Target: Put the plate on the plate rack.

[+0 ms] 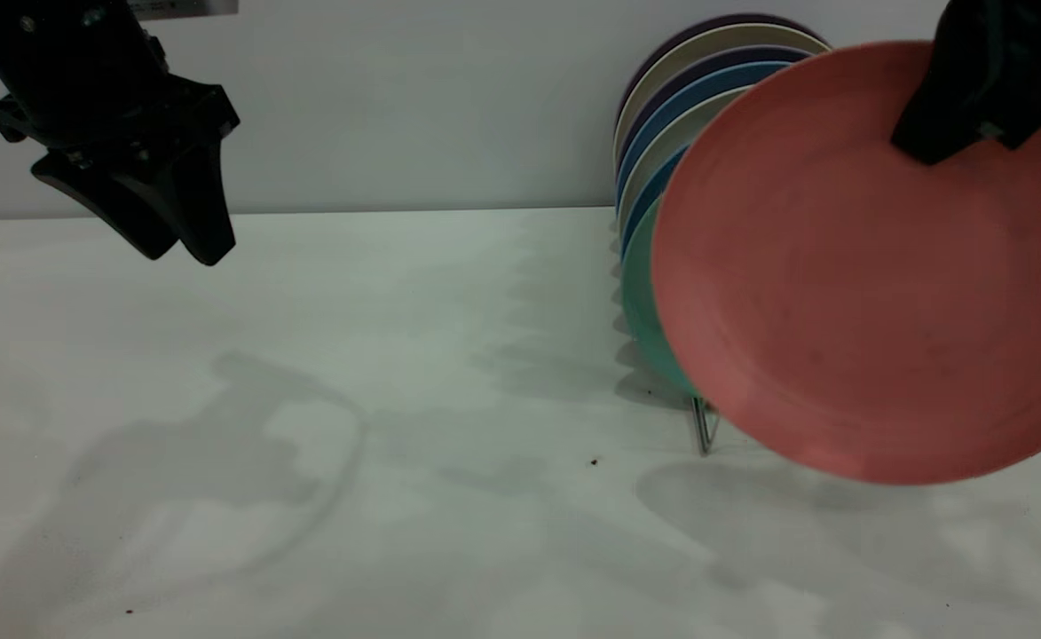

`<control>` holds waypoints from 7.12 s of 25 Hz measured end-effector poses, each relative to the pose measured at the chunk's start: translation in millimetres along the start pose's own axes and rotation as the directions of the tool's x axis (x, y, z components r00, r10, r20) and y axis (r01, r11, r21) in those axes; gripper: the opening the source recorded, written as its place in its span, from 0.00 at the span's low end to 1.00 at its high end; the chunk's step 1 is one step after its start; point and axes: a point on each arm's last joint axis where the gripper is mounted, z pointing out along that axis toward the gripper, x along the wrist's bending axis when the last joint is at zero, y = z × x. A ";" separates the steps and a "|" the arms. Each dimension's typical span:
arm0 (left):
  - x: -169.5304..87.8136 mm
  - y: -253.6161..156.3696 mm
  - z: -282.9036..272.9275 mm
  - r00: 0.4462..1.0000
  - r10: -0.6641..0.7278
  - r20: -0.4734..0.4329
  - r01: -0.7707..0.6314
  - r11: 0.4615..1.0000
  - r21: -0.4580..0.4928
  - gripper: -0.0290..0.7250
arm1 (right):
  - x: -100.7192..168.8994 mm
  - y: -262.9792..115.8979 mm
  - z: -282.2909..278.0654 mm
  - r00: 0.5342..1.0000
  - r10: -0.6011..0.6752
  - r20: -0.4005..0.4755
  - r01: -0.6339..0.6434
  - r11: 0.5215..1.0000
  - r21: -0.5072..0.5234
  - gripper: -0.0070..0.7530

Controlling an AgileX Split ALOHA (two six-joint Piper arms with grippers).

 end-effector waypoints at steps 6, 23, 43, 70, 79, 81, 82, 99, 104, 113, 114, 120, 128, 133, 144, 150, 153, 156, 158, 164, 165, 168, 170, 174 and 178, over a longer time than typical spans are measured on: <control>0.4 1.4 0.0 1.000 0.000 -0.005 0.000 1.000 -0.016 0.62 | 18.0 15.9 -3.1 0.950 -0.305 0.063 0.303 0.952 0.035 0.12; 0.6 1.9 0.0 1.000 0.000 -0.006 0.000 1.000 -0.021 0.62 | 11.2 33.9 1.2 0.858 -0.449 0.249 0.470 0.882 -0.027 0.12; 0.5 1.7 0.0 1.000 0.003 -0.005 -0.003 1.000 -0.018 0.62 | 17.4 34.0 38.4 0.852 -0.483 0.202 0.497 0.868 -0.023 0.12; 0.2 0.8 0.0 1.000 0.005 -0.002 -0.006 1.000 -0.009 0.62 | 34.3 21.5 99.1 0.883 -0.462 0.075 0.463 0.886 0.011 0.24; 0.2 0.8 0.0 1.000 0.005 -0.002 -0.006 1.000 -0.009 0.62 | 31.2 23.6 89.3 0.906 -0.414 0.092 0.415 0.910 0.005 0.55; 0.2 0.8 0.0 1.000 0.005 -0.002 -0.006 1.000 -0.009 0.62 | 27.9 27.1 78.5 0.910 -0.396 0.118 0.401 0.916 -0.014 0.56; 0.2 0.8 0.0 1.000 0.005 -0.002 -0.006 1.000 -0.009 0.62 | 26.3 28.6 73.1 0.913 -0.386 0.130 0.392 0.920 -0.022 0.56; 2.8 -12.0 -63.3 0.987 0.027 -0.158 -0.042 0.995 -0.094 0.62 | 9.3 26.8 -28.4 0.971 0.108 0.212 -0.082 0.989 -0.127 0.56; -8.2 -28.8 -110.0 0.984 0.029 -0.173 -0.058 0.984 -0.168 0.62 | 7.3 19.1 -61.7 0.944 0.234 0.231 -0.202 0.967 -0.157 0.56; -32.2 -86.2 -190.6 0.978 0.028 -0.205 -0.093 0.945 -0.313 0.62 | 16.8 -2.2 -144.2 0.892 0.414 0.181 -0.346 0.884 -0.315 0.56; -35.2 -95.8 -197.9 0.977 0.027 -0.209 -0.097 0.938 -0.333 0.62 | 18.9 -5.3 -151.5 0.887 0.431 0.168 -0.363 0.873 -0.325 0.56; -50.5 -159.2 -221.3 0.974 0.019 -0.227 -0.116 0.900 -0.421 0.62 | 36.6 -29.6 -194.6 0.854 0.515 0.072 -0.459 0.812 -0.361 0.56; -65.5 -253.7 -209.9 0.971 0.018 -0.239 -0.133 0.871 -0.474 0.62 | 66.8 -69.3 -228.4 0.846 0.533 -0.020 -0.502 0.783 -0.368 0.56; -69.7 -301.0 -185.2 0.970 0.022 -0.242 -0.139 0.867 -0.479 0.62 | 84.8 -96.3 -233.4 0.849 0.527 -0.032 -0.503 0.789 -0.353 0.56; -70.0 -347.0 -128.3 0.973 0.022 -0.228 -0.137 0.852 -0.505 0.62 | 129.7 -160.7 -199.3 0.848 0.528 -0.042 -0.515 0.803 -0.300 0.56; -69.9 -354.8 -119.4 0.974 0.005 -0.225 -0.129 0.832 -0.540 0.62 | 145.0 -190.1 -183.4 0.850 0.526 0.007 -0.498 0.808 -0.315 0.56; -70.0 -355.2 -119.5 0.974 0.002 -0.225 -0.127 0.830 -0.544 0.62 | 148.3 -199.5 -185.3 0.842 0.539 0.028 -0.493 0.790 -0.365 0.56; -70.0 -355.2 -119.5 0.975 0.000 -0.223 -0.125 0.830 -0.544 0.62 | 149.8 -201.6 -186.0 0.822 0.570 0.011 -0.524 0.762 -0.381 0.56; -70.3 -355.1 -119.5 0.976 -0.002 -0.217 -0.120 0.829 -0.546 0.62 | 149.9 -201.5 -185.2 0.814 0.580 0.004 -0.535 0.754 -0.381 0.56; -71.7 -354.9 -119.3 0.980 -0.002 -0.199 -0.111 0.828 -0.550 0.62 | 149.7 -201.3 -185.0 0.810 0.587 0.003 -0.541 0.748 -0.384 0.56; -71.8 -354.9 -119.3 0.980 -0.002 -0.198 -0.109 0.827 -0.551 0.62 | 149.7 -201.3 -185.0 0.810 0.587 0.003 -0.541 0.748 -0.384 0.56; -71.8 -354.9 -119.3 0.980 -0.002 -0.198 -0.109 0.827 -0.551 0.62 | 149.7 -201.3 -185.0 0.810 0.587 0.003 -0.541 0.748 -0.384 0.56; -71.8 -354.9 -119.3 0.980 -0.002 -0.198 -0.109 0.827 -0.551 0.62 | 149.7 -201.3 -185.0 0.810 0.587 0.003 -0.541 0.748 -0.384 0.56; -71.8 -354.9 -119.3 0.980 -0.002 -0.198 -0.109 0.827 -0.551 0.62 | 149.7 -201.3 -185.0 0.810 0.587 0.003 -0.541 0.748 -0.384 0.56; -72.5 -357.0 -119.6 0.976 -0.055 -0.209 -0.076 0.818 -0.571 0.62 | 150.1 -201.3 -185.2 0.790 0.612 0.025 -0.558 0.736 -0.383 0.56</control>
